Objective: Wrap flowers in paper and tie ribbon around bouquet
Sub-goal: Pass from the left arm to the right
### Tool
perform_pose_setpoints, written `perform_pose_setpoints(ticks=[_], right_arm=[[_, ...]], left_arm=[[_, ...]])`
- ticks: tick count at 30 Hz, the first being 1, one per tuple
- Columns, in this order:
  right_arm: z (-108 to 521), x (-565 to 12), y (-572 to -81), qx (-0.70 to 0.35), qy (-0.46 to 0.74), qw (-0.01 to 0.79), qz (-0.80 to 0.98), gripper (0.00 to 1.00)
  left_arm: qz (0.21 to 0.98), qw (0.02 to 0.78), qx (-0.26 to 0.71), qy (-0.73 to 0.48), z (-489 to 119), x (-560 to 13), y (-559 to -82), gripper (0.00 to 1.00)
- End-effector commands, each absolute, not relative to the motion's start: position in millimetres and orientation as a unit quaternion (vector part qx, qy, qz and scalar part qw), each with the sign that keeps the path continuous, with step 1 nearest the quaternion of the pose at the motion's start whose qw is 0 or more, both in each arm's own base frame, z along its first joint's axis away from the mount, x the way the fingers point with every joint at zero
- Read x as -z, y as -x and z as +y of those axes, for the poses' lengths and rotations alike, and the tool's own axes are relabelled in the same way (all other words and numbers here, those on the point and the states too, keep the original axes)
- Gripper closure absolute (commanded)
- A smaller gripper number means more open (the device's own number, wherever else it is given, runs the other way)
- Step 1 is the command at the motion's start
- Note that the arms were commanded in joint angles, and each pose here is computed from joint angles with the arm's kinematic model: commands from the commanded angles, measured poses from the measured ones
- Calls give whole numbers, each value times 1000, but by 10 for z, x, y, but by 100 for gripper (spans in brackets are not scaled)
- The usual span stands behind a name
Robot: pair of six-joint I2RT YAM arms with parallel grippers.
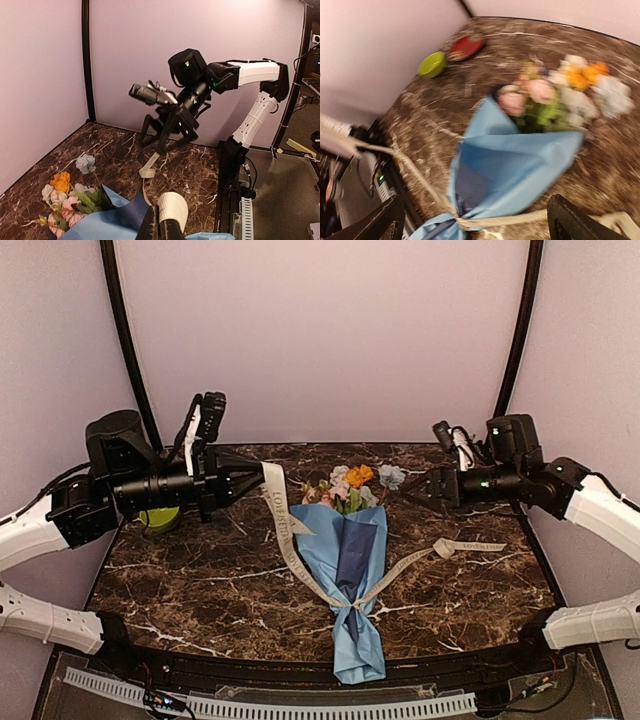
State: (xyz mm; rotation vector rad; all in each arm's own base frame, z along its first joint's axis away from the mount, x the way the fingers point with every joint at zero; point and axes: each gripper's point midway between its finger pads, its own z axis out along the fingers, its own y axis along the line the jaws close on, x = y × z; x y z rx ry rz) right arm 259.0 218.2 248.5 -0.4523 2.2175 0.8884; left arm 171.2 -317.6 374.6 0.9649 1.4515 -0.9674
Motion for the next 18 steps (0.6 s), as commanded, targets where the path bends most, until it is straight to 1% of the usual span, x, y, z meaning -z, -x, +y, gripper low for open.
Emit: perform_pose_setpoints(ticks=[1,4,6,9,10,14,17,18], right_arm=[[3291,-2770,-1788,-452,407,327,723,1],[3698,-2673,-1413,-487,469,291,677,4],[3880,-2519,-1307,-488,489,273,670,6],[4013,-2327,-1308,-481,495,263,674,8],[4043,-2278,-1296,-485,496,257,673,11],[4105,-2147,-1352,-488,478,258,684,25],[4154,-2085,-1436,-490,454,268,695,49],[4167,-2067,-1439,-492,450,267,696,54]], left_arm=[[533,581,443,-426,-3249,-4292,-1495,100],[527,598,435,-419,-3229,-4388,-1522,100],[525,606,429,-417,-3217,-4405,-1540,100],[526,606,424,-419,-3231,-4387,-1559,100],[528,607,422,-418,-3234,-4382,-1569,100],[532,609,417,-415,-3236,-4361,-1601,100],[533,613,409,-414,-3226,-4361,-1623,100],[535,615,405,-413,-3219,-4365,-1635,100]])
